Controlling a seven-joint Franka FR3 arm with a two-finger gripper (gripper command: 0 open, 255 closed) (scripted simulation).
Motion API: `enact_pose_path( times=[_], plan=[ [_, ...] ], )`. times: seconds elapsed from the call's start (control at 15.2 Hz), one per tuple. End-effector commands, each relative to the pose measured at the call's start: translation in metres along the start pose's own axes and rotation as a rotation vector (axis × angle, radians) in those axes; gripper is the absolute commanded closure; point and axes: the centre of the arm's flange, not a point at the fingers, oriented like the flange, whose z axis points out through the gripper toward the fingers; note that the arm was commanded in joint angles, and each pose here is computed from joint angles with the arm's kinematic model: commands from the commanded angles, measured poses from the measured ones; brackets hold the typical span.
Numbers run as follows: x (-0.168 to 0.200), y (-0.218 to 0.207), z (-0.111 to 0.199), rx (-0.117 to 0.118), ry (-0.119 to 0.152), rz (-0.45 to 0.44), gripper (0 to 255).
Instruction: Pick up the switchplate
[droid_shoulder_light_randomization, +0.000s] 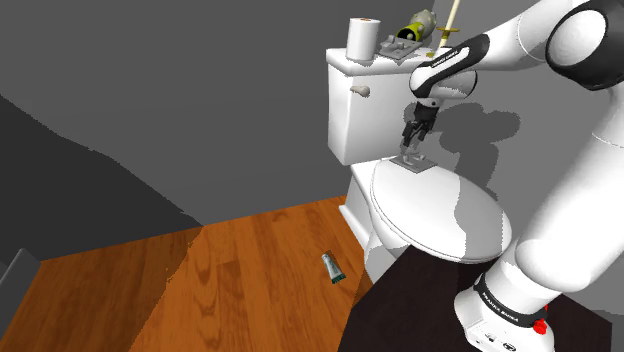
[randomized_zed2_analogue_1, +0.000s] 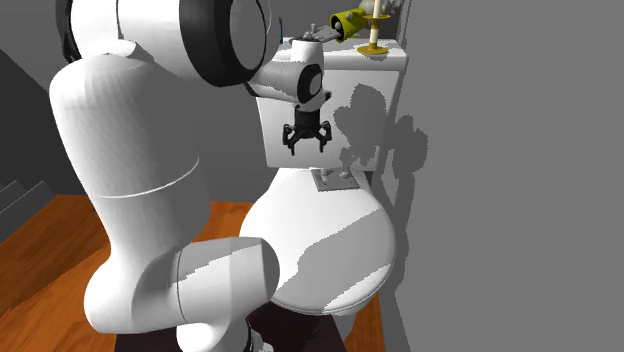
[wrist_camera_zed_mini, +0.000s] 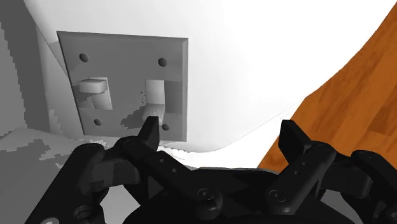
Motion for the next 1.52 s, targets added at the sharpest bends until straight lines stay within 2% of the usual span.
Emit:
enact_pose_path(
  times=[0.0,0.4,0.99,1.06,1.45],
  plan=[
    [0.01,0.023,0.018,0.008,0.003,0.002,0],
    [0.041,0.077,0.068,0.032,0.01,0.009,0],
    [0.04,0.077,0.108,0.032,0.01,0.009,0],
    [0.04,0.078,0.108,0.032,0.01,0.009,255],
    [0.04,0.078,0.109,0.032,0.01,0.009,255]
  ],
)
